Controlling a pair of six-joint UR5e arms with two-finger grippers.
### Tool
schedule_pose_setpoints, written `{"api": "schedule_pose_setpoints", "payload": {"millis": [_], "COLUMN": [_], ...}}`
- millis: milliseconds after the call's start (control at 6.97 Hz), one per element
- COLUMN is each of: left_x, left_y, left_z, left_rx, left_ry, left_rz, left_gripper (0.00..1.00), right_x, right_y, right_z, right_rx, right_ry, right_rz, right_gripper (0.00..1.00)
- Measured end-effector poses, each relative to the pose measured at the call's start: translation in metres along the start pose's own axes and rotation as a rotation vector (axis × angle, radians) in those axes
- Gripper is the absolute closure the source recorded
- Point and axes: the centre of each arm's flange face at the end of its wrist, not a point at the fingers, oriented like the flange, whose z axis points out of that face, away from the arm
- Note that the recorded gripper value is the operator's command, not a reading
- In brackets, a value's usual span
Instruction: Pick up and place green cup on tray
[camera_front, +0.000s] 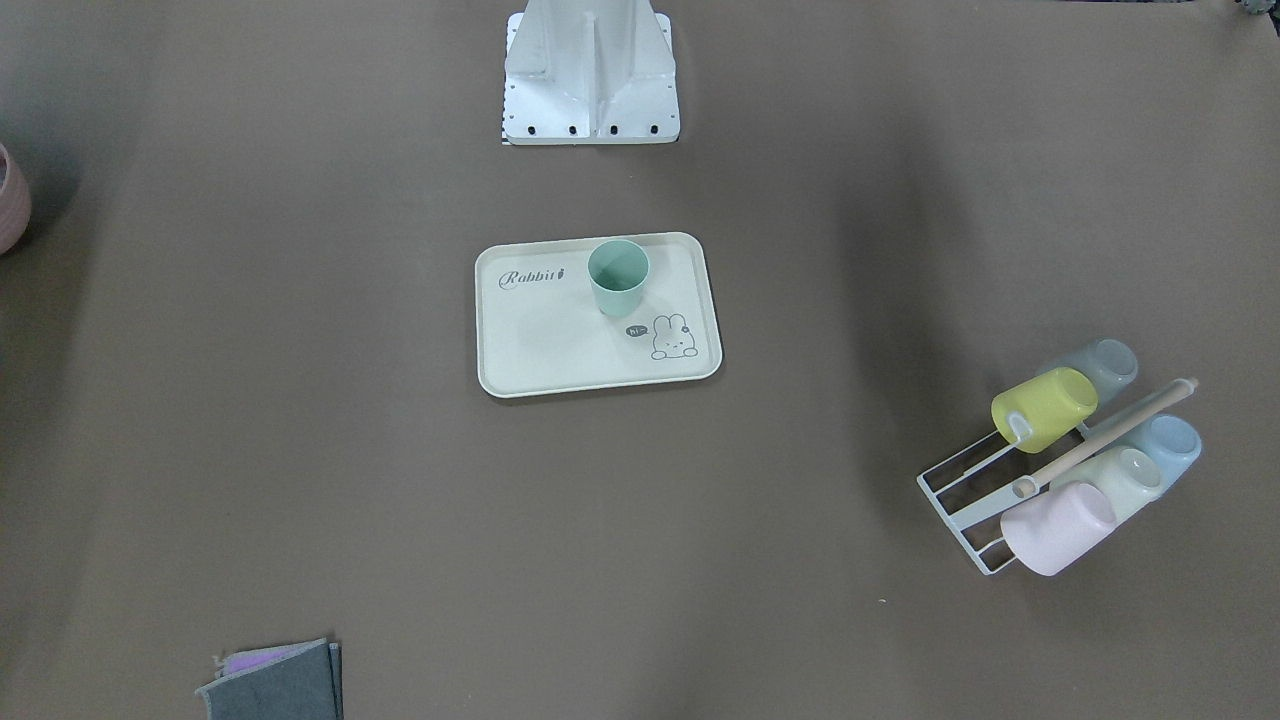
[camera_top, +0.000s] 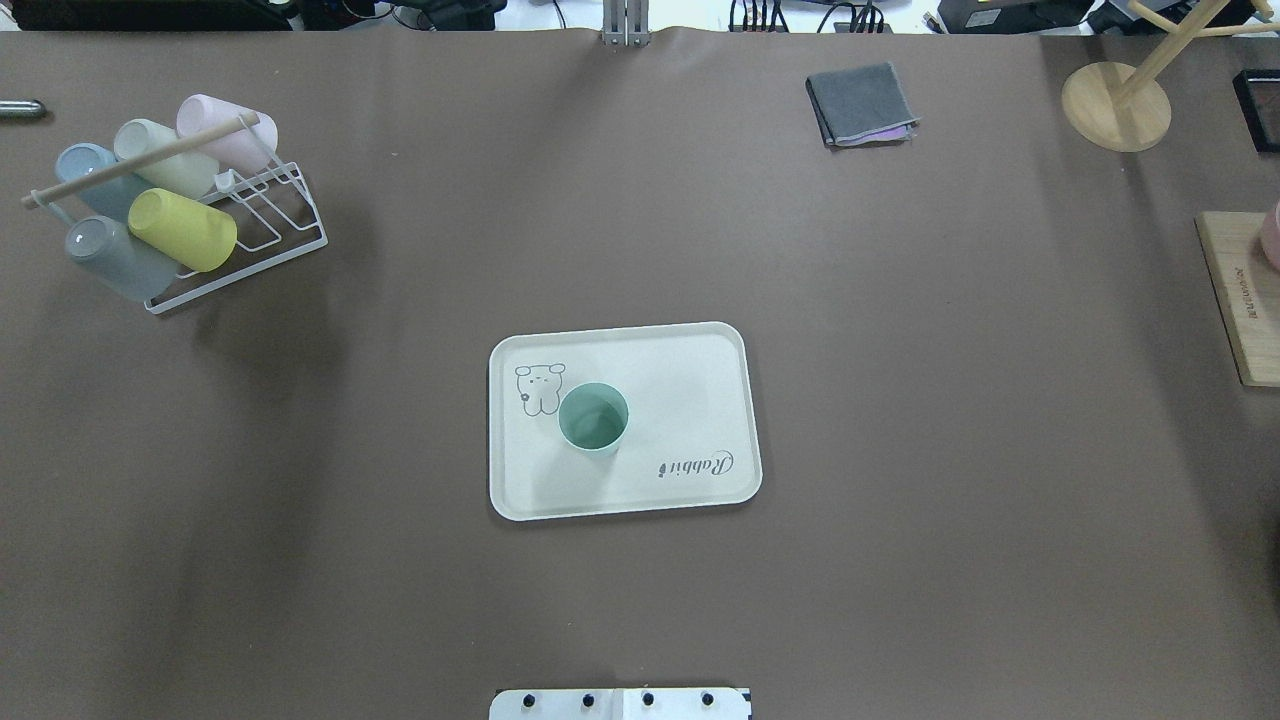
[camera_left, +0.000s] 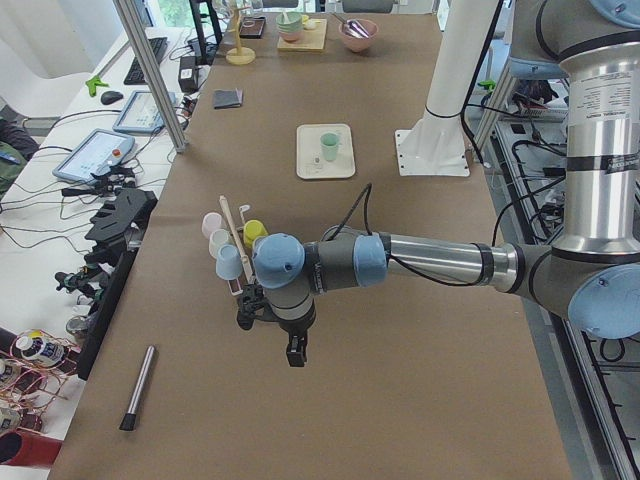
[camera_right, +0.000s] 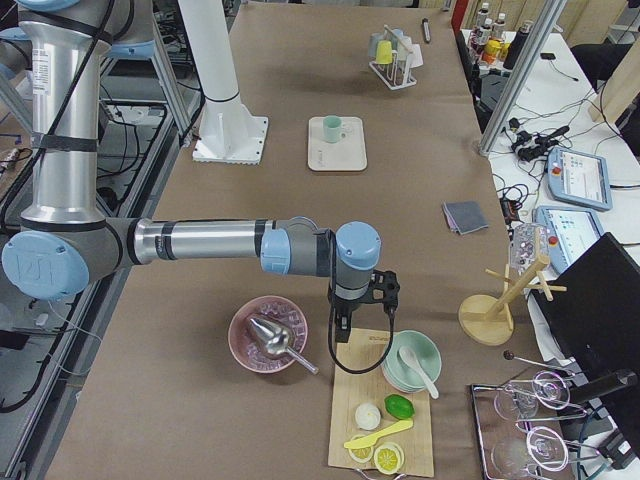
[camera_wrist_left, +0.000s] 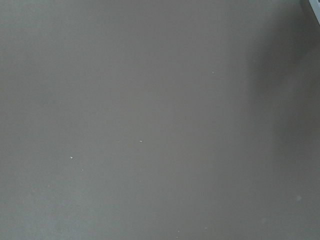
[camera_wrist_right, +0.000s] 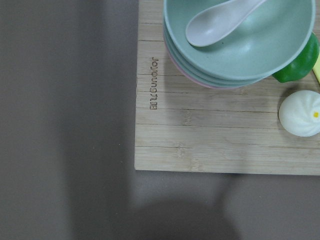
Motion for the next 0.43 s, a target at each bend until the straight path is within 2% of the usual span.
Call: {"api": "schedule_pose_setpoints", "payload": {"millis": [431], "left_x": [0.0055], "left_y": [-0.0056], "left_z": [-0.0077], "left_rx": [0.013], "left_ry": [-0.007], "left_rz": [0.034], "left_gripper": [0.02], "right_x": [0.0009], "right_y": [0.0008], "right_z": [0.0007], "right_rx": [-0.002], "right_ry": [0.002], "right_rz": [0.001], "right_gripper": [0.00]}}
